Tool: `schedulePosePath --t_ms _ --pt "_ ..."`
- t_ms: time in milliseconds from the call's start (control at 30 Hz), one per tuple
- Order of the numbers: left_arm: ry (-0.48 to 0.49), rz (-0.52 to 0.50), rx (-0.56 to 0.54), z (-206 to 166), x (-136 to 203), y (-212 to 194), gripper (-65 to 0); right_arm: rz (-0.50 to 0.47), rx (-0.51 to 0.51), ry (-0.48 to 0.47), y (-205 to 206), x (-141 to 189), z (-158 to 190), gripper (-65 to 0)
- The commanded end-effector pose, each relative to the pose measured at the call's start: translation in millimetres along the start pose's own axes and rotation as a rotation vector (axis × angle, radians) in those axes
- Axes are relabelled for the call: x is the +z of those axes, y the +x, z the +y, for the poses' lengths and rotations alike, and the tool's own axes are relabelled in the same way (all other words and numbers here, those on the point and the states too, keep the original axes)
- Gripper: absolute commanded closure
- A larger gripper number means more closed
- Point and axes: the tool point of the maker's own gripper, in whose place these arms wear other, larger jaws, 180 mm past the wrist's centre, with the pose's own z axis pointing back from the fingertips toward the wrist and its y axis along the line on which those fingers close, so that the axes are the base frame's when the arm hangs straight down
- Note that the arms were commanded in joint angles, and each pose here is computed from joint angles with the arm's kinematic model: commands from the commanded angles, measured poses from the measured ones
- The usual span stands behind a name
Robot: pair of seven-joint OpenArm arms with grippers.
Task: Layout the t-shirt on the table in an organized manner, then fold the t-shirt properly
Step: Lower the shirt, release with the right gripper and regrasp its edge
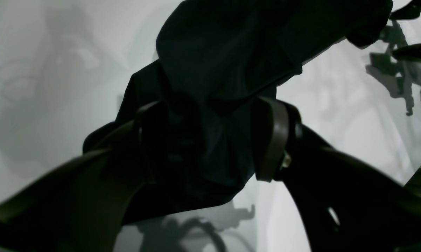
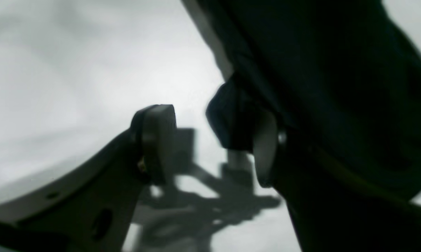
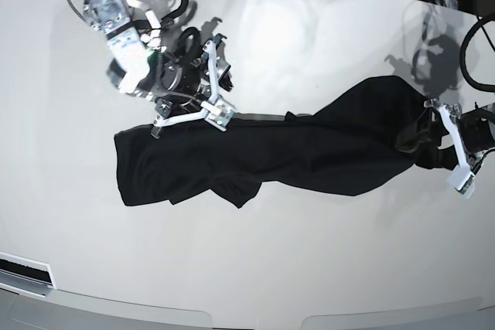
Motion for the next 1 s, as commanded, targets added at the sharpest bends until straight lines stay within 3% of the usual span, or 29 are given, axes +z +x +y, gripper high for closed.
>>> schedulePosePath --t_ms 0,133,467,533,633,667,833,967 --pt "0.014 -0.049 -0.023 6.9 9.0 18.8 -38.0 -0.042 0.017 -0.033 12.9 2.6 -8.5 -36.7" --pt "0.023 -0.044 -0.025 9.3 10.7 18.5 -38.0 -0.034 -0.004 -0.061 9.8 -2.7 -11.0 -36.7" --pt "0.036 -0.1 -0.012 16.0 21.5 31.4 -38.0 0.103 -0.065 -0.086 -31.5 -37.0 -35.7 -35.3" --pt "0.013 -0.087 0.008 12.1 21.4 29.3 -38.0 0.106 -0.065 -0.09 -30.5 -38.6 -39.2 -28.4" --pt "-0.05 -0.036 0.042 -1.2 21.3 22.8 -37.9 0.117 -0.063 -0.093 -30.8 -38.2 -41.5 -4.1" --pt "-0.068 -0.013 0.046 -5.3 21.6 20.0 -37.9 0.128 -0.063 -0.094 -32.4 -37.9 -42.1 0.0" --pt "-0.163 0.1 0.094 -24.6 25.0 -2.8 -37.9 0.147 -0.055 -0.092 -33.6 -37.3 -44.4 0.0" --pt "-0.271 0.124 0.156 -47.6 28.1 -13.9 -37.9 0.145 -0.05 -0.089 -32.1 -37.4 -44.8 0.0"
